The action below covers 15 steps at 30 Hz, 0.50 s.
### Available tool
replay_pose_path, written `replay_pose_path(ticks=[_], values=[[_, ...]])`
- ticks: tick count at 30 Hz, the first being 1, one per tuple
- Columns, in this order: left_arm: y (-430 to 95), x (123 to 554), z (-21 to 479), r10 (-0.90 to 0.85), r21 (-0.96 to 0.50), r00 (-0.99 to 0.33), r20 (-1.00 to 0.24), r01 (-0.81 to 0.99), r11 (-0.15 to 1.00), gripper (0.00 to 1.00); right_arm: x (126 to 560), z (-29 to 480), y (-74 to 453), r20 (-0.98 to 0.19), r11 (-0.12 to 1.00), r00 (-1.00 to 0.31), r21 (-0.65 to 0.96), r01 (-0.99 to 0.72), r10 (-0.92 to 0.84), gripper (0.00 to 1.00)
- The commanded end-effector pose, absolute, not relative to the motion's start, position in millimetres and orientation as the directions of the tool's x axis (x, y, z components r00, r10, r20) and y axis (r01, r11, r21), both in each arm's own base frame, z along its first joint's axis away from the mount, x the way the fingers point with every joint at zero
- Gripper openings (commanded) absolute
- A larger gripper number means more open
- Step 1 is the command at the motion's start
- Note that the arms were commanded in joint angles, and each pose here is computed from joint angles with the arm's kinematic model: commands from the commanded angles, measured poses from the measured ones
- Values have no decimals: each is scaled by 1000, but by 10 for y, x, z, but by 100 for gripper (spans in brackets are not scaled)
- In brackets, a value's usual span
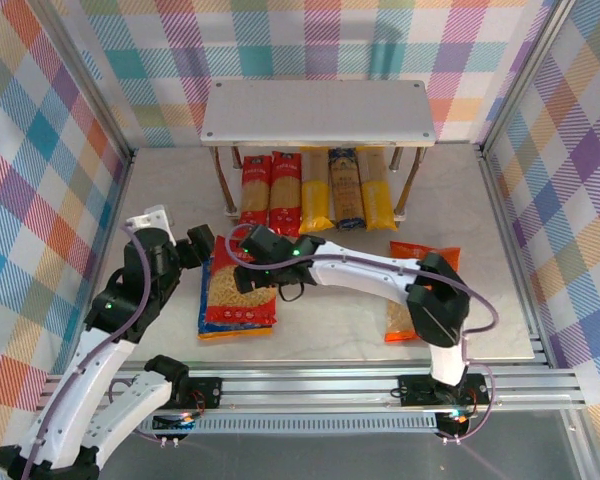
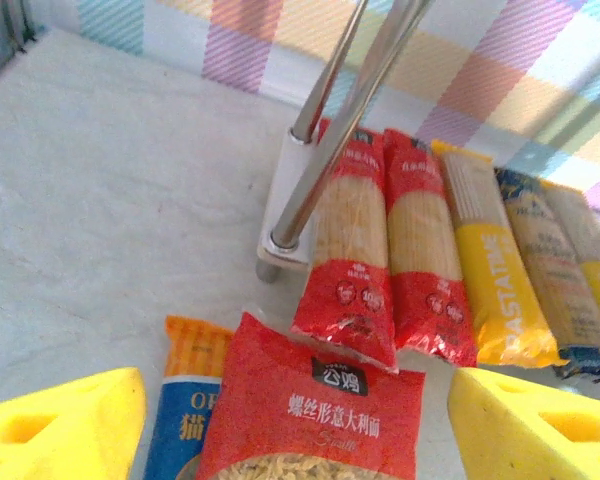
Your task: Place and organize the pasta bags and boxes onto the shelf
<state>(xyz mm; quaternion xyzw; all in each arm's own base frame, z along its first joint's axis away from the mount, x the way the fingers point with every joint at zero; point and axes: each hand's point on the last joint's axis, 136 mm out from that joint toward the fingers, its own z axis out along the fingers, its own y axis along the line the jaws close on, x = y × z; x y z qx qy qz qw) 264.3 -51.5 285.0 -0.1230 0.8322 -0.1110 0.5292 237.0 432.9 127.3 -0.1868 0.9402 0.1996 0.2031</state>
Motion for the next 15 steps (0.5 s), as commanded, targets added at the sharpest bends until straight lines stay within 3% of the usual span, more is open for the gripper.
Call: replay_pose_path(ticks=[1, 15], values=[[-437, 2590, 2893, -291, -271, -415, -862, -107, 957, 79, 2345, 1257, 4529, -430, 840, -861, 330, -431, -272, 90], [-473, 2576, 2973, -300, -298, -382, -874, -67, 952, 82, 2337, 706, 4600, -286, 911, -912, 205, -358, -295, 97]])
